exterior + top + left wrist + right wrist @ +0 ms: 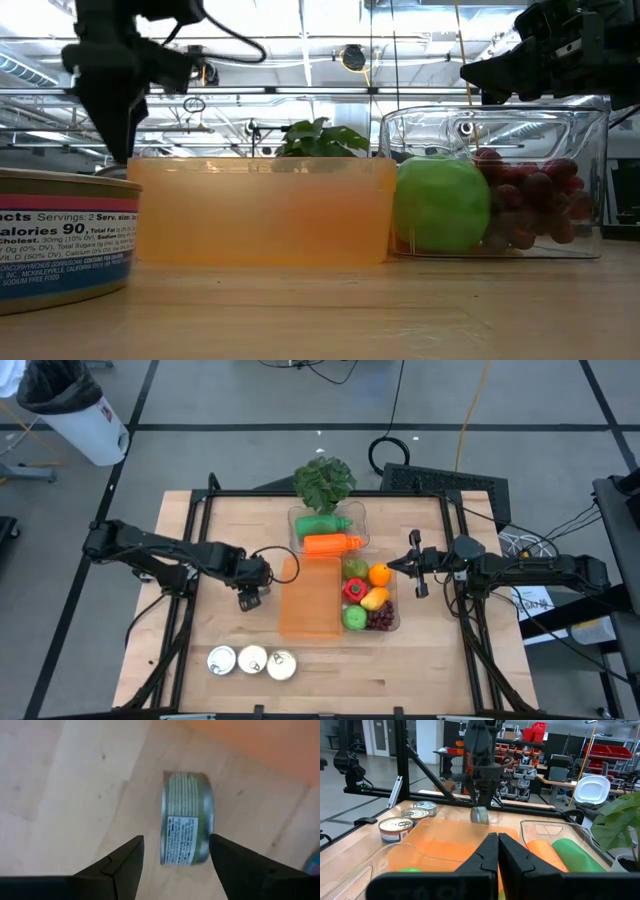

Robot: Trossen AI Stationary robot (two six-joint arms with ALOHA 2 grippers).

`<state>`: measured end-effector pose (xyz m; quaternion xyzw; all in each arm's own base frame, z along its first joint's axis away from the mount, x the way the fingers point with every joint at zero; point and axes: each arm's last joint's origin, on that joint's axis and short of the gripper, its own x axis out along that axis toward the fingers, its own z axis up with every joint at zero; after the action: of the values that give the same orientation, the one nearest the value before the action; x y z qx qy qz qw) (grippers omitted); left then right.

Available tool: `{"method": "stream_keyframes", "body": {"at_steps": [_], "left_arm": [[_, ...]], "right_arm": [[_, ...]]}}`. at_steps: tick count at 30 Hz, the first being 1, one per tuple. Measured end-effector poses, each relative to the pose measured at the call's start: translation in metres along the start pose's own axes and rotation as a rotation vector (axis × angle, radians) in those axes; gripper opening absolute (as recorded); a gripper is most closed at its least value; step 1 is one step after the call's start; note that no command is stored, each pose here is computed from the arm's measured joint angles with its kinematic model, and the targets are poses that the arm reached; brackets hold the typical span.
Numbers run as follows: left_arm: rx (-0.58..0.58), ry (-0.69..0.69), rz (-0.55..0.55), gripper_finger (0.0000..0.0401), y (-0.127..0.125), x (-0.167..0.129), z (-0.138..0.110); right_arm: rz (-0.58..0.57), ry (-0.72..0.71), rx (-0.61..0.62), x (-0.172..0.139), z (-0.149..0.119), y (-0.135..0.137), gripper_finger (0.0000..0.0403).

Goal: Pick & Place Food Item
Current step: Put the top green tuna can into the orange bin

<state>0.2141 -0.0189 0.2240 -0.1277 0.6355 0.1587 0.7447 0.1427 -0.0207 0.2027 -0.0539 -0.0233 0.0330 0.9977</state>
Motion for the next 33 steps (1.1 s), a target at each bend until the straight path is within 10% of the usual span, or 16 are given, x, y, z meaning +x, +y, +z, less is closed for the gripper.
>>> {"method": "stream_keyframes", "body": {"at_steps": [33], "left_arm": [[-0.117,-0.084,-0.028,0.0231,-0.002,0.033,-0.002]], "right_arm": [[0.000,0.000,0.000,0.000,0.000,0.000,0.0000]]}}
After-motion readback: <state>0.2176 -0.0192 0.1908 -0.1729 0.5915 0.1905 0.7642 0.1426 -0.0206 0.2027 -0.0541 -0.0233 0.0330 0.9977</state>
